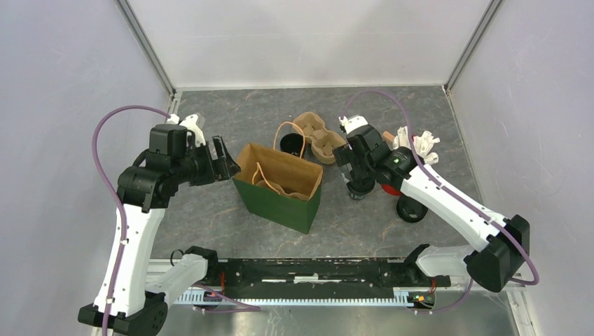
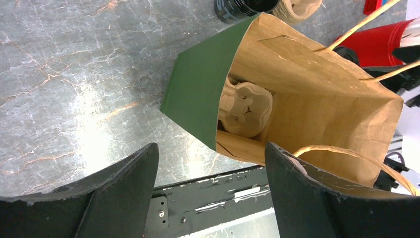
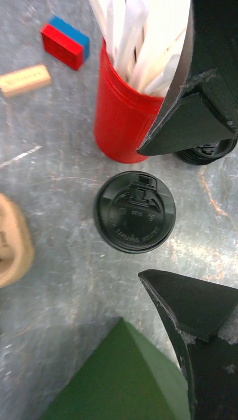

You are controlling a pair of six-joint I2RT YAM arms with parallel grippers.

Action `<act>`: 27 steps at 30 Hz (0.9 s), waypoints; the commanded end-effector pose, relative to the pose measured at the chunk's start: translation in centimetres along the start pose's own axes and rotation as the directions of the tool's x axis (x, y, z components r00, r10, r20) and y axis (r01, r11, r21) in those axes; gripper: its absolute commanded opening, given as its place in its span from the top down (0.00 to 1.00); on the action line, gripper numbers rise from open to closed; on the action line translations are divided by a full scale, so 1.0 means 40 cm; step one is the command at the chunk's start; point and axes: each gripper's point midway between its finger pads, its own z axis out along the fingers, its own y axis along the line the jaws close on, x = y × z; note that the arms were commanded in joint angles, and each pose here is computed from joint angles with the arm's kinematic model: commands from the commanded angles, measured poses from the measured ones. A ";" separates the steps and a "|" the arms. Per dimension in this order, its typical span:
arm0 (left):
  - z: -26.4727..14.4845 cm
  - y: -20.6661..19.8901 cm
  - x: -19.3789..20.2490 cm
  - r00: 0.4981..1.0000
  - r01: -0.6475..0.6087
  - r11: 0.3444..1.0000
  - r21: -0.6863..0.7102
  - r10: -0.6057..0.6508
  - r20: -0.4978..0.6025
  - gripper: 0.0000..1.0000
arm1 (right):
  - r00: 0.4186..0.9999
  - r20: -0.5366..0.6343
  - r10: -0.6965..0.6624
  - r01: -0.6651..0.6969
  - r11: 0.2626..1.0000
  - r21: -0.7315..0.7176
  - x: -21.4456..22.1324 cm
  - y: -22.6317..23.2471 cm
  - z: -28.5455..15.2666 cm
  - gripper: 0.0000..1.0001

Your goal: Pack the takeout coffee

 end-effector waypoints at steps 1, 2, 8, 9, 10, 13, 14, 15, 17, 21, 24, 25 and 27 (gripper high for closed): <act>-0.010 -0.013 0.016 1.000 -0.010 1.000 0.024 0.010 -0.010 0.16 | 1.000 -0.022 0.017 -0.019 0.996 -0.092 0.029 0.019 0.039 0.09; -0.007 -0.012 0.021 1.000 -0.009 1.000 0.025 0.010 -0.018 0.16 | 0.999 -0.038 0.019 -0.022 0.996 -0.090 0.037 0.014 0.049 0.09; 0.003 -0.003 0.025 0.999 -0.016 1.000 0.007 0.016 -0.033 0.16 | 0.989 -0.135 0.060 -0.078 0.988 -0.130 0.094 0.004 0.083 0.13; 0.001 -0.003 0.022 0.999 -0.019 1.000 0.002 0.020 -0.033 0.16 | 0.989 -0.136 0.062 -0.081 0.987 -0.140 0.094 0.006 0.084 0.13; 0.001 -0.002 0.020 0.999 -0.021 1.000 -0.001 0.021 -0.035 0.16 | 0.989 -0.135 0.065 -0.085 0.984 -0.154 0.091 0.008 0.083 0.13; -0.001 -0.002 0.013 0.999 -0.025 1.000 -0.008 0.024 -0.032 0.16 | 0.985 -0.160 0.056 -0.083 0.983 -0.165 0.096 0.006 0.089 0.11; -0.001 -0.001 0.011 0.999 -0.027 1.000 -0.012 0.026 -0.031 0.16 | 0.984 -0.170 0.047 -0.075 0.984 -0.160 0.100 0.002 0.093 0.10; 0.000 -0.001 0.011 0.999 -0.026 1.000 -0.013 0.025 -0.034 0.16 | 0.985 -0.170 0.040 -0.066 0.986 -0.152 0.101 -0.003 0.096 0.10; 0.003 -0.002 0.008 0.999 -0.026 1.000 -0.011 0.026 -0.036 0.16 | 0.986 -0.165 0.034 -0.057 0.989 -0.139 0.106 -0.011 0.103 0.09; 0.006 -0.003 0.005 0.999 -0.026 1.000 -0.012 0.026 -0.039 0.16 | 0.984 -0.174 0.027 -0.052 0.989 -0.138 0.114 -0.014 0.113 0.08; 0.010 -0.006 0.004 0.999 -0.031 0.999 -0.008 0.030 -0.044 0.16 | 0.985 -0.170 0.023 -0.045 0.991 -0.128 0.111 -0.020 0.116 0.07; 0.009 -0.007 0.002 0.999 -0.030 1.000 -0.007 0.030 -0.043 0.16 | 0.985 -0.173 0.021 -0.043 0.991 -0.126 0.113 -0.022 0.117 0.07; 0.009 -0.008 0.000 0.999 -0.030 1.000 -0.007 0.030 -0.040 0.16 | 0.984 -0.178 0.023 -0.045 0.991 -0.123 0.118 -0.024 0.119 0.07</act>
